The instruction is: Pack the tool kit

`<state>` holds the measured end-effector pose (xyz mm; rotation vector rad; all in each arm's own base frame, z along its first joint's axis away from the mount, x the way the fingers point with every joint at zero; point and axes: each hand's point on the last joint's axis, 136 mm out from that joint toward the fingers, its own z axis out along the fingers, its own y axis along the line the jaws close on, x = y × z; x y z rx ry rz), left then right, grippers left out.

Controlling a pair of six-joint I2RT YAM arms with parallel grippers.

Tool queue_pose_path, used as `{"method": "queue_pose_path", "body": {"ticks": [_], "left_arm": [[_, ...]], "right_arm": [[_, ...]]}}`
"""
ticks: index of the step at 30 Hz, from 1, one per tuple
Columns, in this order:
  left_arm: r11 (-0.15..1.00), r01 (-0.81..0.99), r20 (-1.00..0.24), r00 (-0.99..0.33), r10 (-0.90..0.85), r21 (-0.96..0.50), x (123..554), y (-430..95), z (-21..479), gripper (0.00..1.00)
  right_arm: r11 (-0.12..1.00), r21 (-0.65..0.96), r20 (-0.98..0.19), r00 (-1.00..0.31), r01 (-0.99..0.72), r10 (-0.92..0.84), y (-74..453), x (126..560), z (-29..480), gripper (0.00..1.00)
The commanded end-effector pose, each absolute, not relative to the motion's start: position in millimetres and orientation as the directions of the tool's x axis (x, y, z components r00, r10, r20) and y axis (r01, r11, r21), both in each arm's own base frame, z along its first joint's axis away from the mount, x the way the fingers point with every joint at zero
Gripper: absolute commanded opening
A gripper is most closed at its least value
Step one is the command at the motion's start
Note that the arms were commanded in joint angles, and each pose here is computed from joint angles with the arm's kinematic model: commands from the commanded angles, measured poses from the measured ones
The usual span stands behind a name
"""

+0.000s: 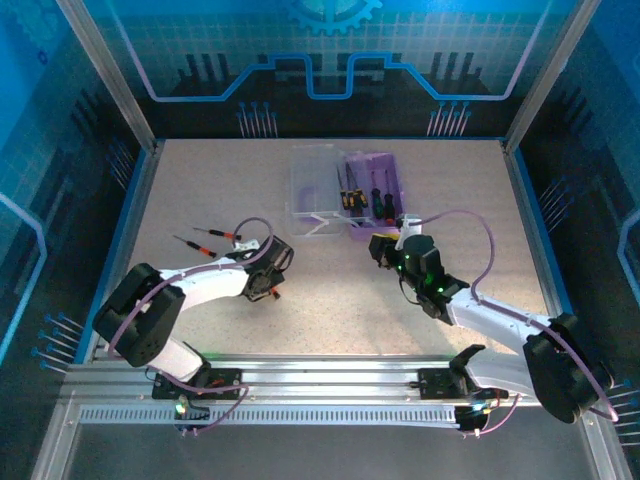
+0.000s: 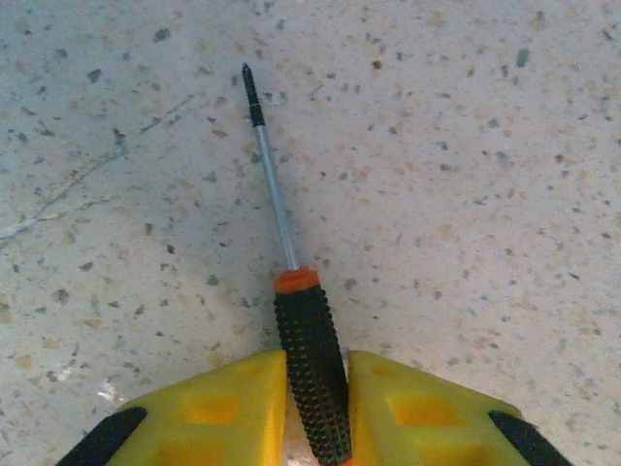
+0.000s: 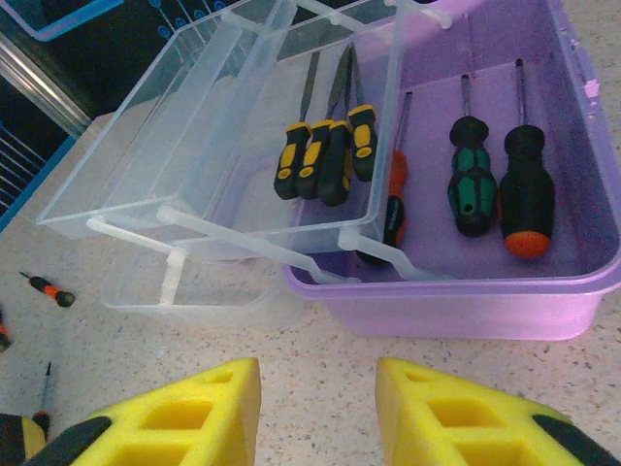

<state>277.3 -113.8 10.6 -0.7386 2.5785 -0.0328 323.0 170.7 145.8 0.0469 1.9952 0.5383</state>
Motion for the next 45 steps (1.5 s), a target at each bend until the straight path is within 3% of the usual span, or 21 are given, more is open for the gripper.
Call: {"method": "queue_pose_path", "body": {"ticks": [1, 4, 11, 17, 23, 30, 45], "left_arm": [[0.846, -0.532, -0.370, -0.780, -0.505, -0.033, 249, -94, -17, 0.29], [0.849, -0.528, -0.367, -0.785, -0.499, -0.022, 248, -93, -21, 0.35], [0.876, -0.478, -0.375, -0.802, -0.465, -0.064, 252, -100, -23, 0.14], [0.886, -0.459, -0.399, -0.801, -0.446, -0.069, 254, -99, -12, 0.06], [0.887, -0.451, -0.434, -0.783, -0.447, -0.101, 259, -98, 10, 0.05], [0.891, -0.433, -0.470, -0.762, -0.445, -0.140, 265, -100, 38, 0.05], [0.918, -0.364, -0.576, -0.722, -0.385, -0.158, 279, -98, 114, 0.04]], "right_arm": [[0.920, 0.368, -0.844, -0.463, -0.137, 0.269, 157, 326, 144, 0.37], [0.917, 0.373, -0.841, -0.470, -0.144, 0.269, 159, 327, 143, 0.37], [0.912, 0.386, -0.835, -0.473, -0.138, 0.281, 158, 327, 143, 0.37], [0.902, 0.406, -0.835, -0.463, -0.150, 0.299, 158, 323, 151, 0.37], [0.858, 0.440, -0.826, -0.495, -0.266, 0.270, 182, 320, 154, 0.44], [0.730, 0.587, -0.741, -0.595, -0.349, 0.311, 211, 321, 147, 0.66], [0.737, 0.607, -0.713, -0.613, -0.295, 0.342, 201, 326, 138, 0.66]]}}
